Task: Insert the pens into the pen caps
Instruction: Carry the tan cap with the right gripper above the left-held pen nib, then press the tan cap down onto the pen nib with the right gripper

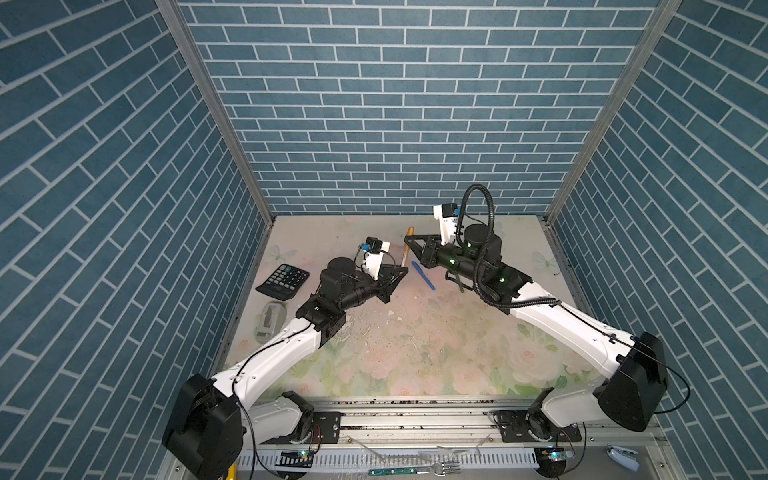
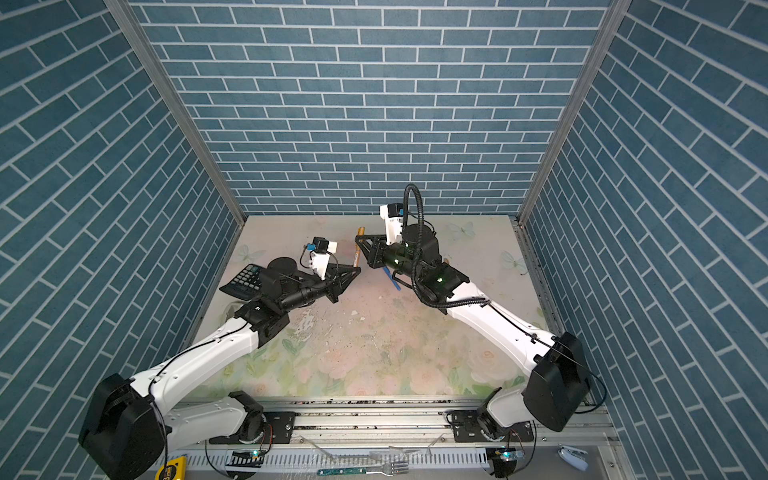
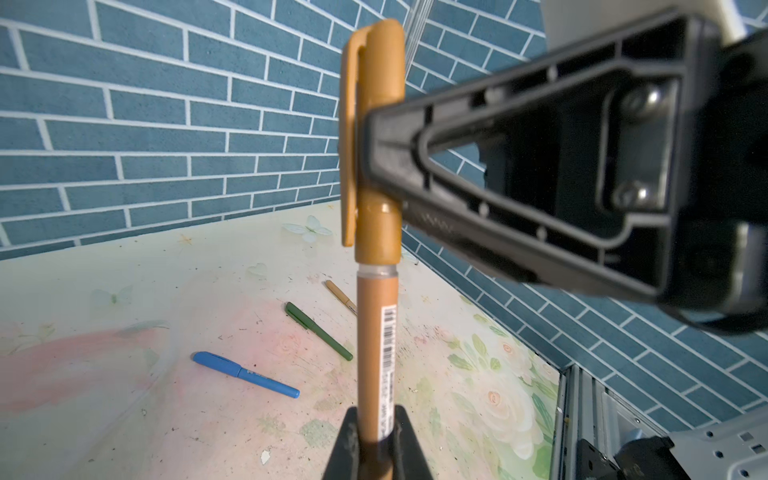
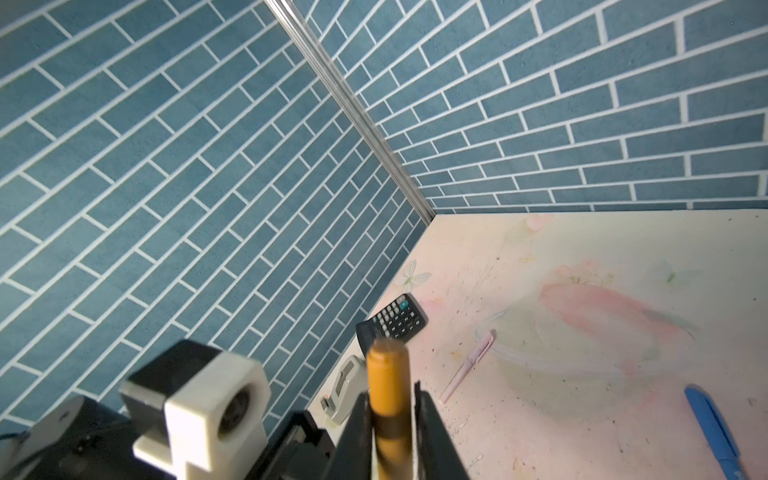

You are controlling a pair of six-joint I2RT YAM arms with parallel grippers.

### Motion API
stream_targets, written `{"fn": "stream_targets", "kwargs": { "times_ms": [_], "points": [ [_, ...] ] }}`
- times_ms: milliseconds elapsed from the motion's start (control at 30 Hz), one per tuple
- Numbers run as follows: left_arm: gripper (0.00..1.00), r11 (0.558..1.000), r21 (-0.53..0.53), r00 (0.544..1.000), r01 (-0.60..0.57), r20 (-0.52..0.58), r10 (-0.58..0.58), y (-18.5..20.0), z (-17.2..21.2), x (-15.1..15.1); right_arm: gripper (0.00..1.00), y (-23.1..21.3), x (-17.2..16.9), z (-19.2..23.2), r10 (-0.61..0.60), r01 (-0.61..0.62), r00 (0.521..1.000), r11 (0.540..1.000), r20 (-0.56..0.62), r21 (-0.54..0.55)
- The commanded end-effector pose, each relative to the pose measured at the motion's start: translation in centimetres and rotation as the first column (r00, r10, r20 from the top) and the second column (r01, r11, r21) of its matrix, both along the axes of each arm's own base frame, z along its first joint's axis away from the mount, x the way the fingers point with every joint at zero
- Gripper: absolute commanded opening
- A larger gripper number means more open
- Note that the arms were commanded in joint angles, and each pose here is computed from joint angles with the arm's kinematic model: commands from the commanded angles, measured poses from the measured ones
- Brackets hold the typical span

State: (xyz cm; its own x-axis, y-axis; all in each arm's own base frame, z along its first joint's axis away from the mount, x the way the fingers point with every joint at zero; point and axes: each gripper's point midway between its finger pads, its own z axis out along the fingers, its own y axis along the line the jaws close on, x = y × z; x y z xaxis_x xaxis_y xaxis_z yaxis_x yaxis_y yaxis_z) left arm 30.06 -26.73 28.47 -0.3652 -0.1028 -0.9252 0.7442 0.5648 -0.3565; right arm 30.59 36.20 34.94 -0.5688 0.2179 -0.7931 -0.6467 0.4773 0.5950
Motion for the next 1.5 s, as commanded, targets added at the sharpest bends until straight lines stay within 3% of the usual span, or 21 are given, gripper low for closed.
{"fn": "stream_targets", "kwargs": {
  "times_ms": [0,167,633,900,1100,1300,1467],
  "points": [
    [0.00,0.998,-0.063,0.996,-0.016,0.085,0.021,0.3,2.8,0.2,0.25,0.4,-1.1,-0.2,0.039,-0.038,0.998,0.999,-0.045,0.019],
    [0.00,0.999,-0.047,0.996,-0.017,0.087,0.021,0.3,2.5,0.2,0.36,-0.9,-1.2,1.8,0.001,0.000,1.000,1.000,0.017,-0.005],
    [0.00,0.996,-0.026,0.989,-0.086,0.117,0.088,1.1,1.9,1.1,0.47,-3.9,-3.0,1.5,0.005,0.009,0.998,0.975,0.061,-0.223],
    [0.00,0.997,-0.013,0.991,-0.074,0.110,0.075,0.9,1.5,1.1,0.48,-4.2,-0.1,5.9,-0.072,0.099,0.990,0.966,0.119,-0.239],
    [0.00,0.997,-0.015,0.991,-0.070,0.114,0.072,0.9,1.7,1.0,0.48,-1.8,2.0,7.2,-0.035,0.057,0.995,0.969,0.093,-0.242],
    [0.00,0.998,-0.018,0.991,-0.067,0.119,0.068,0.9,2.0,0.9,0.43,0.3,2.5,6.8,0.031,-0.018,0.998,0.970,0.049,-0.242],
    [0.00,0.998,-0.020,0.991,-0.064,0.119,0.066,0.9,2.1,0.8,0.32,1.0,2.6,5.8,0.049,-0.044,0.999,0.968,0.015,-0.247]
  ]
}}
